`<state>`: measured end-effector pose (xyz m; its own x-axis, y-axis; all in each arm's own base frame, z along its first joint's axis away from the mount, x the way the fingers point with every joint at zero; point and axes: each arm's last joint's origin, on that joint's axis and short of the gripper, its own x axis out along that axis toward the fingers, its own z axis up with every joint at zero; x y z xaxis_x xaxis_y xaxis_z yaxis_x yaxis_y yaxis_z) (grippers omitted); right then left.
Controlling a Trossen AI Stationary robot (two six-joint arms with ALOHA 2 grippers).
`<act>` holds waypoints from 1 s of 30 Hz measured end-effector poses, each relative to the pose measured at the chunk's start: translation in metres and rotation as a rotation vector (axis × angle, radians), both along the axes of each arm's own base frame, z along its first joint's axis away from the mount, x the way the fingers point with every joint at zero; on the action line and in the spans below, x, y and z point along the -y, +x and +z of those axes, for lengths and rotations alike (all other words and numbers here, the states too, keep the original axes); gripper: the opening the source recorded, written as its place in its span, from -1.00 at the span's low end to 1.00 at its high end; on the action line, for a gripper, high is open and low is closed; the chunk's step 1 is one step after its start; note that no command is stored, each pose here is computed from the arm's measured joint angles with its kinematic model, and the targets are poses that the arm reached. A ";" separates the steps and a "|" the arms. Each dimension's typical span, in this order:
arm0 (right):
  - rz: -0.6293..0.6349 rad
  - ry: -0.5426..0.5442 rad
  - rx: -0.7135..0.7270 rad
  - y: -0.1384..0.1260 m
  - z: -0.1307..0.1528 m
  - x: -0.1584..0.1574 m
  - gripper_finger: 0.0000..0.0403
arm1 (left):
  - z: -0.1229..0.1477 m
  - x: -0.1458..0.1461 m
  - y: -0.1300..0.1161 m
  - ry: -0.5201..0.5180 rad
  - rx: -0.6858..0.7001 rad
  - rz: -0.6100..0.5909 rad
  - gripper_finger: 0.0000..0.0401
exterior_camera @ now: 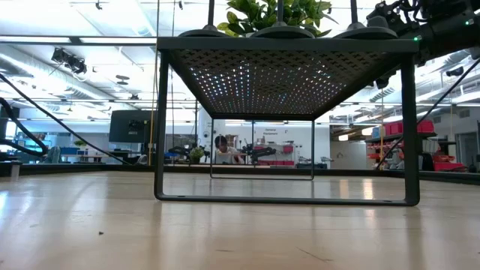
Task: Pick & Place candle stick holders
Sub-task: Align the green glass candle holder with the other glass candle holders on the shelf
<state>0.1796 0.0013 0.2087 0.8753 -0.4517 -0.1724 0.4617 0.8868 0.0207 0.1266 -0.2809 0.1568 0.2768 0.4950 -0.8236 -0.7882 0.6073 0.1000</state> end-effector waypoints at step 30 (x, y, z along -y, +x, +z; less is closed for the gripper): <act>0.000 -0.001 0.000 0.000 0.000 0.000 0.00 | 0.001 0.002 0.011 0.036 0.168 -0.095 -0.26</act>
